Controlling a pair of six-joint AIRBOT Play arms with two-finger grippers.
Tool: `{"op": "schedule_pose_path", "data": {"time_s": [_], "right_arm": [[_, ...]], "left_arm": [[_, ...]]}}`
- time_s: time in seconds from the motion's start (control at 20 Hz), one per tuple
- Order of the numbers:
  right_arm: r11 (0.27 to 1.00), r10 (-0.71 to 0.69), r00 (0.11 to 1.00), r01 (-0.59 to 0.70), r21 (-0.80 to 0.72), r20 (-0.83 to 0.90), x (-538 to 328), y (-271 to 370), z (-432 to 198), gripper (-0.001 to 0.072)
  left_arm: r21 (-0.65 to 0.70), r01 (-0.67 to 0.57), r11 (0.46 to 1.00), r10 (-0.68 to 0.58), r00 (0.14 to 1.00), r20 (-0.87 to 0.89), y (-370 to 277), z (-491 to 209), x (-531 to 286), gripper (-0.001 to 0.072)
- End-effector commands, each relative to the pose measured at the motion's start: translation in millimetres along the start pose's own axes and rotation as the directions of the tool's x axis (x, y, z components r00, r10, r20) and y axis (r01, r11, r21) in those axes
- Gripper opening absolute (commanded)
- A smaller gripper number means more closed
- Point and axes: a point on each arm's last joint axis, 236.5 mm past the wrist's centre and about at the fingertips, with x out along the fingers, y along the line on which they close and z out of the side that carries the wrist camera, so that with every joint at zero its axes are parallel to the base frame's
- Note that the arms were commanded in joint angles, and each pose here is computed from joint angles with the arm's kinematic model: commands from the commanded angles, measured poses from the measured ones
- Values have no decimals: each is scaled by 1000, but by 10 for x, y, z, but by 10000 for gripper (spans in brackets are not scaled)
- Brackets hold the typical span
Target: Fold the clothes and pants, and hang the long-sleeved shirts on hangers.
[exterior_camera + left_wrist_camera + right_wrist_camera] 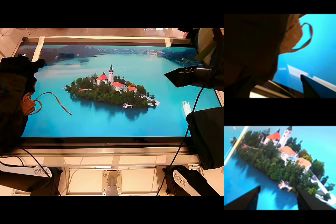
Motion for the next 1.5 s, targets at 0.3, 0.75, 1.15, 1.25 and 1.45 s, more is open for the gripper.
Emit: {"op": "schedule_pose_path", "data": {"time_s": [0.3, 0.75, 1.15, 1.25, 1.45], "right_arm": [[999, 31, 999, -32, 22, 37, -5, 77, 88, 528], [999, 25, 996, -28, 43, 80, -148, 135, 280, 526], [949, -221, 973, 231, -212, 73, -1184, 135, 609, 525], [932, -284, 958, 284, -225, 31, -1299, 35, 518, 525], [922, -333, 942, 316, -223, -42, -1273, -125, 376, 524]], "left_arm": [[0, -54, 999, 53, 995, -84, 354, 127, 930, 710], [75, 28, 997, -23, 997, -67, -172, 213, 808, 23], [708, 555, 437, -833, 547, 85, -3282, -510, -2107, 23], [783, 552, 287, -849, 525, -59, -3842, -1068, -2244, 23], [829, 559, 24, -714, 590, -377, -4826, -2313, -1824, 24]]}}
